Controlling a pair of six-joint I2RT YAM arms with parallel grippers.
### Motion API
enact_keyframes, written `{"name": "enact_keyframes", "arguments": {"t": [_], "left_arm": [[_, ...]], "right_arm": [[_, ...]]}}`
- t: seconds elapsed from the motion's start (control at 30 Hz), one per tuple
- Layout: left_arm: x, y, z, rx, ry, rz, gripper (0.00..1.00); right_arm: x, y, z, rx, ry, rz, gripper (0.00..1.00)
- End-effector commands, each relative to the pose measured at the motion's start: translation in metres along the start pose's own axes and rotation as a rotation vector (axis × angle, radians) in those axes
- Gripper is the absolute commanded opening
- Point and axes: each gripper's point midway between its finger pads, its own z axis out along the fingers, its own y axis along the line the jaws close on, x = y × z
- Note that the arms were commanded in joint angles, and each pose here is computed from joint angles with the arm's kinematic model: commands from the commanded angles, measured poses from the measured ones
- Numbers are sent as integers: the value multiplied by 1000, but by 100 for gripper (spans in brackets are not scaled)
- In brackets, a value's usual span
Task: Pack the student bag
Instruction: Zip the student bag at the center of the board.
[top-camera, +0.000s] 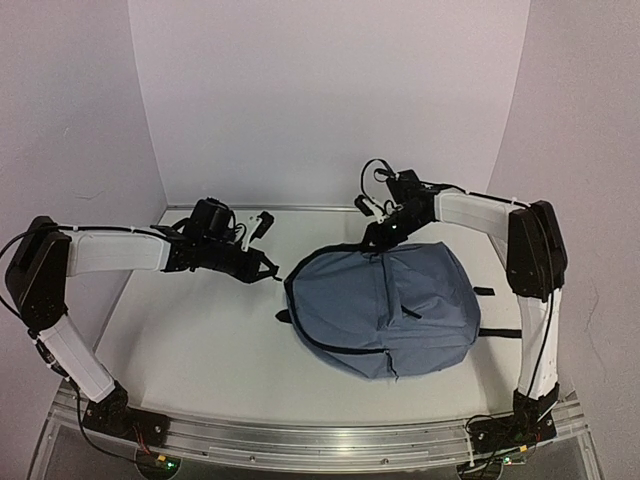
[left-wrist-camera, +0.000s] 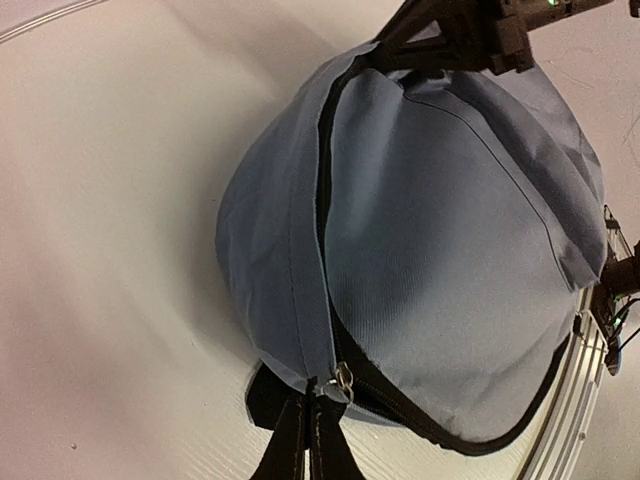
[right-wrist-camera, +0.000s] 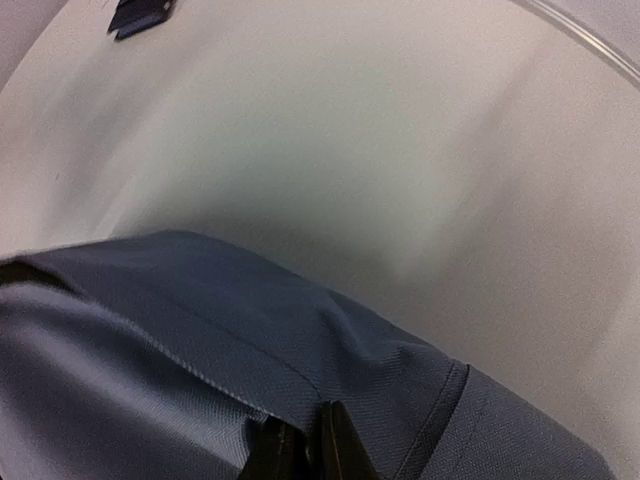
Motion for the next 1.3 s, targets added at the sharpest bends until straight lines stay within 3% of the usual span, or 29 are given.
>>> {"name": "enact_keyframes", "arguments": {"t": [0.0,0.07,0.17,0.4,0.6,0.8,0.97,1.07,1.23,1.27], "left_arm": [[-30,-4,-9,12,-75,5,0],[-35,-11,-12,46,-101,9,0],[-38,-20,-16,95,-121,13,0],[-40,-30,-20,147,-153,16,0],[-43,-32,-24,148,-171,17,0],[-43,-34,-26,155,-182,21,0],[-42,-36,-26,172,-176,22,0],[-39,-39,-29,178,-175,27,0],[-38,-39,-34,168,-180,30,0],[-38,-39,-35,168,-182,31,0]], "right_arm": [[-11,62,-40,-167,-30,-161,44],[-23,68,-46,-192,-65,-225,65],[-40,78,-48,-246,-117,-313,73],[-66,116,-22,-394,-178,-425,73],[-55,143,10,-446,-152,-511,72],[-41,141,40,-406,-106,-561,72],[-50,115,62,-241,-92,-547,57],[-55,109,61,-200,-110,-548,40],[-60,102,58,-144,-117,-567,1],[-62,98,58,-117,-117,-562,0]]}}
